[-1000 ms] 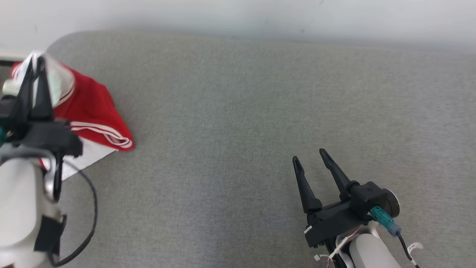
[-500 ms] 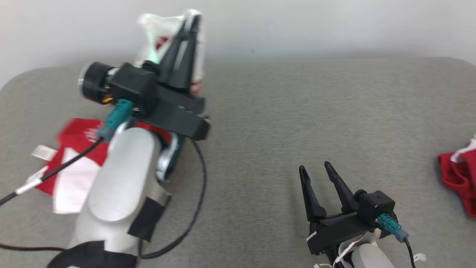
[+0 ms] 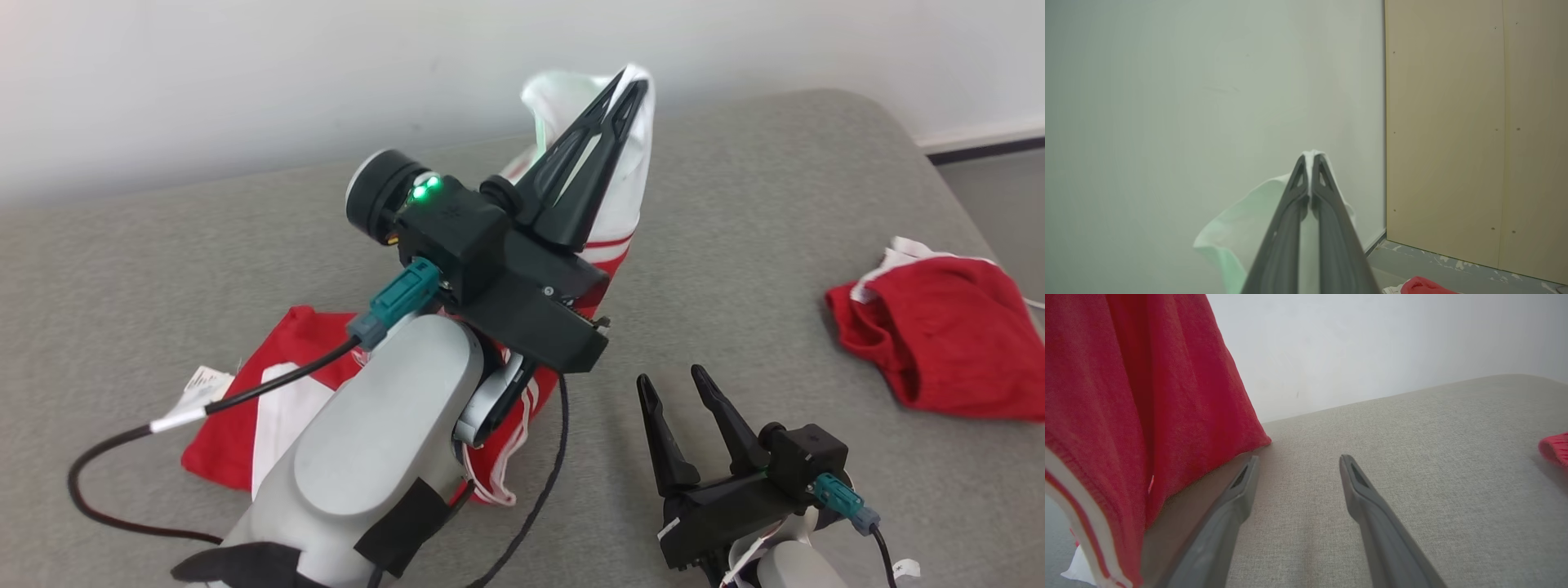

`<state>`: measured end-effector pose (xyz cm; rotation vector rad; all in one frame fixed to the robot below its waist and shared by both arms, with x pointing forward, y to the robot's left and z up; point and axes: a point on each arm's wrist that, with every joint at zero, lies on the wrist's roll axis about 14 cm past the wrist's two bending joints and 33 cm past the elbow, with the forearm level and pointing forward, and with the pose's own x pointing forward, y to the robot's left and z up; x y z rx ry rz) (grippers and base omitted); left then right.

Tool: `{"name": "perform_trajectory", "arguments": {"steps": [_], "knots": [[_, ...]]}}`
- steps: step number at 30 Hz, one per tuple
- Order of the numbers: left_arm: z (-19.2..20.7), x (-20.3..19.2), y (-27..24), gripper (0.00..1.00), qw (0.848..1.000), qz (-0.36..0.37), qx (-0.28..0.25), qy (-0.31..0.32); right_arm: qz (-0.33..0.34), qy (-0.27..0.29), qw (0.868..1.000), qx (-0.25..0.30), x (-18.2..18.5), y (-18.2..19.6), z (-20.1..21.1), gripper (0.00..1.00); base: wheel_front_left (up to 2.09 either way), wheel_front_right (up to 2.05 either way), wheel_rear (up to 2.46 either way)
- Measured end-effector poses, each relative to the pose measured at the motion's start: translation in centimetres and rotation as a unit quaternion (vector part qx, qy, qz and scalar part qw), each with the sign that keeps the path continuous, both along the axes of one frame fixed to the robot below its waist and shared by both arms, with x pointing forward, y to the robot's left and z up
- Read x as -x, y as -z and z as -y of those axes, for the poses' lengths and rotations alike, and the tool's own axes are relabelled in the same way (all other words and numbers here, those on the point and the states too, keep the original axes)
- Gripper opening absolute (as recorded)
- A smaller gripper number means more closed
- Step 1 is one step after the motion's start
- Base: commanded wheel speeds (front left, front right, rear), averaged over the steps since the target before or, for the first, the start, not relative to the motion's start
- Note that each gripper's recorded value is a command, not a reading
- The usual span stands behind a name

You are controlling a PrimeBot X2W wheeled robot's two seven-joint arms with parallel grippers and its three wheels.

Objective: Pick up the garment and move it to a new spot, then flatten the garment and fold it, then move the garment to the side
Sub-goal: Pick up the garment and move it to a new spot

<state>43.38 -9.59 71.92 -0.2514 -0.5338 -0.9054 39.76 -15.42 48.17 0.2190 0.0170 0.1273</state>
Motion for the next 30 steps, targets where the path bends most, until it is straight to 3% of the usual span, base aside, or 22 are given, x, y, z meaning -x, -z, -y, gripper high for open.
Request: {"name": "perform_trajectory", "arguments": {"steps": [4,5,6,7,8,17,30], "knots": [[0.3,-1.9,2.3,0.0,0.999,-0.028,-0.02,-0.031,0.001,0.021,1.0,0.001,0.4,-0.1,1.4,1.0,0.0,0.0,0.0],[0.2,-2.5,3.2,0.23,0.998,-0.036,-0.028,-0.041,0.001,0.026,1.0,0.001,0.5,-0.1,1.8,1.0,0.0,0.0,0.0],[-0.2,-3.1,4.6,0.23,0.997,-0.052,-0.037,-0.052,0.0,0.029,1.0,0.001,0.5,-0.1,2.0,1.0,0.0,0.0,0.0],[-0.5,-3.7,6.1,0.74,0.995,-0.068,-0.049,-0.061,-0.001,0.033,0.999,0.001,0.5,0.0,2.2,1.0,0.0,0.0,0.0],[-0.8,-4.1,7.8,1.0,0.992,-0.085,-0.064,-0.069,-0.003,0.036,0.999,0.001,0.4,0.1,2.4,1.0,0.0,0.0,0.0],[-7.7,-5.2,16.8,1.0,0.962,-0.204,-0.088,-0.158,-0.003,0.024,1.0,0.002,-0.2,0.2,1.6,1.0,0.0,0.0,0.0],[-18.0,-1.3,21.5,1.0,0.923,-0.241,-0.101,-0.284,0.017,0.004,1.0,0.01,0.1,-1.0,0.2,1.0,0.0,0.0,0.0]]}}
